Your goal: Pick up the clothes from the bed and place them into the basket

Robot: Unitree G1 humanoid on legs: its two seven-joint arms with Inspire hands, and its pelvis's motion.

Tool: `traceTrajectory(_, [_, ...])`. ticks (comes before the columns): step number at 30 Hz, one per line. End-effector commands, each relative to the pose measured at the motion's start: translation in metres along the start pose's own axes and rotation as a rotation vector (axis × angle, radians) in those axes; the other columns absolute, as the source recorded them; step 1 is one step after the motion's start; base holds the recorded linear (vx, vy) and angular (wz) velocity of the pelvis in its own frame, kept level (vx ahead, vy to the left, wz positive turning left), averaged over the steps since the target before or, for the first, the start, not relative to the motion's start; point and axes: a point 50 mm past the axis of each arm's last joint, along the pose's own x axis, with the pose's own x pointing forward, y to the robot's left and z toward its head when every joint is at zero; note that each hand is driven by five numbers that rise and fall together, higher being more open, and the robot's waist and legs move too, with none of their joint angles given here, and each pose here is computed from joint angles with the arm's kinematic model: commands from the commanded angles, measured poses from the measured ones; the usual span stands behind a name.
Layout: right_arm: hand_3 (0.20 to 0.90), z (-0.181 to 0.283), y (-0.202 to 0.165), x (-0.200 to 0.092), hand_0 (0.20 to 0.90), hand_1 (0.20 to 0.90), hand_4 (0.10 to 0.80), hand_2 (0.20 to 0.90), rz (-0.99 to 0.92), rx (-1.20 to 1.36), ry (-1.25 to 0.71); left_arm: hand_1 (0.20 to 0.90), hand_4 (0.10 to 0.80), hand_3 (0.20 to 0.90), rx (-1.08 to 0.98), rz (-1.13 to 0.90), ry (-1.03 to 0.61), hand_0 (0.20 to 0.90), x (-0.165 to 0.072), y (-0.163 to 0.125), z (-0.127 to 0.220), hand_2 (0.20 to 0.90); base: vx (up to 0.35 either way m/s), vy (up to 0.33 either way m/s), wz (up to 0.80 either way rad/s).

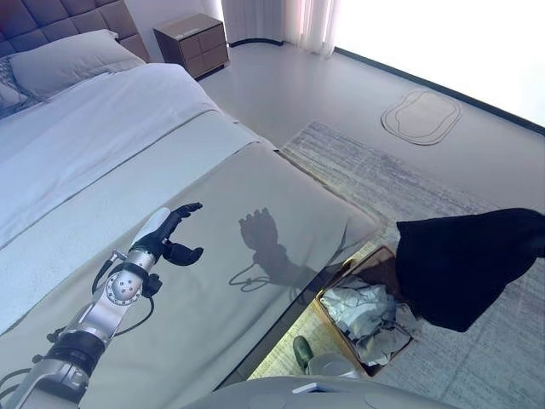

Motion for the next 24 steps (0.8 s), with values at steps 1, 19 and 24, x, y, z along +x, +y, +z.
traceTrajectory(1, [0.200, 0.065, -0.028, 0.007, 0.300, 0.300, 0.100, 0.300, -0.117, 0.005, -0.266, 0.900, 0.800, 0.900, 0.032, 0.122, -0.124, 0.900, 0.020, 0.044, 0.032, 0.900, 0.000, 0.000, 0.00])
traceTrajectory(19, [0.900, 0.005, 0.012, 0.019, 0.900, 0.900, 0.800, 0.900, -0.043, 0.036, -0.024, 0.900, 0.800, 0.900, 0.022, 0.097, -0.134, 0.900, 0.020, 0.038, 0.035, 0.900, -0.001, -0.005, 0.02])
traceTrajectory(24, [0.900, -0.001, 0.028, 0.018, 0.900, 0.900, 0.800, 0.900, -0.014, 0.050, -0.028, 0.900, 0.800, 0.900, 0.016, 0.100, -0.135, 0.900, 0.020, 0.037, 0.036, 0.900, -0.008, -0.007, 0.06])
